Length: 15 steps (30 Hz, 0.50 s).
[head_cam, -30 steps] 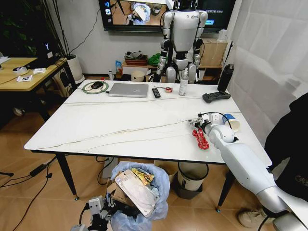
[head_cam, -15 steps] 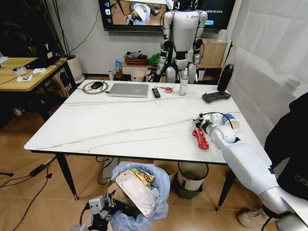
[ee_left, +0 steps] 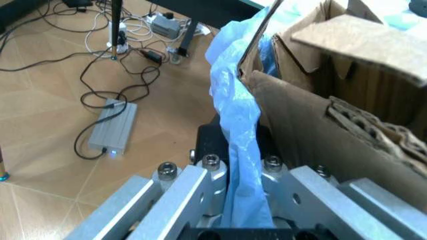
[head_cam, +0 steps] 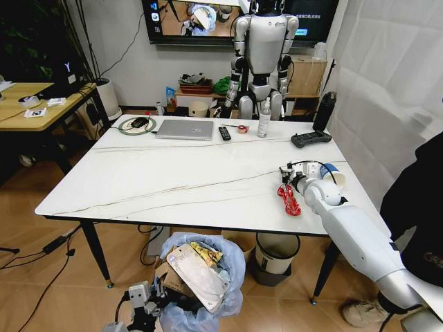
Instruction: Pick up the trash bin and place the trash from the table into it.
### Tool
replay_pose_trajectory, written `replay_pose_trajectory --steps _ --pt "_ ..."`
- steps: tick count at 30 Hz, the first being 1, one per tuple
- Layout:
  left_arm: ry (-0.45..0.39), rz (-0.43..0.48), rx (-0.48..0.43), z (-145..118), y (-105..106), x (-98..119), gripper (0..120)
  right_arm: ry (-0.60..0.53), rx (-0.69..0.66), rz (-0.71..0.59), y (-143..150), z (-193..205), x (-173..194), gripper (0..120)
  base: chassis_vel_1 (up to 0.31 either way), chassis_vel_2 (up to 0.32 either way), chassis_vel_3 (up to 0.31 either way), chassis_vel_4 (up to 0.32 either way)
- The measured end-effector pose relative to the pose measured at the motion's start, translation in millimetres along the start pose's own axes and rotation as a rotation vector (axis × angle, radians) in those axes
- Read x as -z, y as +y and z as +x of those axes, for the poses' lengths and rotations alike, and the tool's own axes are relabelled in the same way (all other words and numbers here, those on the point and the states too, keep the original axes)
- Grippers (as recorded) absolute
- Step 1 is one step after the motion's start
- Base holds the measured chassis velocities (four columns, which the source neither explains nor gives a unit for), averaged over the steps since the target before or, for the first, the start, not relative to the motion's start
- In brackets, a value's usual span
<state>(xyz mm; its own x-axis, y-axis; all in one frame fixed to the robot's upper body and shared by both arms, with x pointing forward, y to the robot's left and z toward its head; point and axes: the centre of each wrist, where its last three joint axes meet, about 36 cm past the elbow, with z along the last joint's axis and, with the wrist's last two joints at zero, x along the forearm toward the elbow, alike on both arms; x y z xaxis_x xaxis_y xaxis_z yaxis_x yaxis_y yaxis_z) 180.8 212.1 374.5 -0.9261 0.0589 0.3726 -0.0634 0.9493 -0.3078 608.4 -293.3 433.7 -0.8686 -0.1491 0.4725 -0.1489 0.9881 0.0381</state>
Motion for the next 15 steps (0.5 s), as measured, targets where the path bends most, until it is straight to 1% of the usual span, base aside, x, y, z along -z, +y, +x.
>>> replay_pose_trajectory --steps 1,3,5,7,10,13,14,15 --pt "0.000 0.000 0.000 0.0 0.0 0.0 0 0.000 0.000 0.000 0.0 0.0 0.0 0 0.000 0.000 0.000 0.000" --pt "0.002 -0.002 -0.003 -0.4 -0.1 -0.6 0 -0.041 0.030 -0.027 -0.1 12.4 12.6 0 0.000 0.000 0.000 0.000" --pt "0.004 -0.004 -0.008 -0.9 -0.1 -0.8 0 -0.090 0.079 -0.061 2.8 32.8 26.0 0 0.000 0.000 0.000 0.000" --pt "0.005 -0.004 -0.008 -0.9 -0.2 -0.9 0 -0.099 0.090 -0.069 3.3 37.6 28.0 0 0.000 0.000 0.000 0.000" --pt "0.011 -0.003 -0.018 -1.2 -0.6 -1.6 0 -0.169 0.186 -0.089 18.8 84.1 39.4 0 0.000 0.000 0.000 0.000" --pt "0.015 -0.005 -0.027 -1.2 -0.2 -1.6 0 -0.212 0.273 -0.097 36.3 136.7 29.6 0 0.000 0.000 0.000 0.000" --pt "0.015 -0.005 -0.027 -1.2 -0.2 -1.6 0 -0.212 0.273 -0.097 36.3 136.7 29.6 0 0.000 0.000 0.000 0.000" --pt "0.016 -0.005 -0.030 -1.1 -0.3 -1.7 0 -0.211 0.287 -0.101 39.3 147.7 22.6 0 0.000 0.000 0.000 0.000"
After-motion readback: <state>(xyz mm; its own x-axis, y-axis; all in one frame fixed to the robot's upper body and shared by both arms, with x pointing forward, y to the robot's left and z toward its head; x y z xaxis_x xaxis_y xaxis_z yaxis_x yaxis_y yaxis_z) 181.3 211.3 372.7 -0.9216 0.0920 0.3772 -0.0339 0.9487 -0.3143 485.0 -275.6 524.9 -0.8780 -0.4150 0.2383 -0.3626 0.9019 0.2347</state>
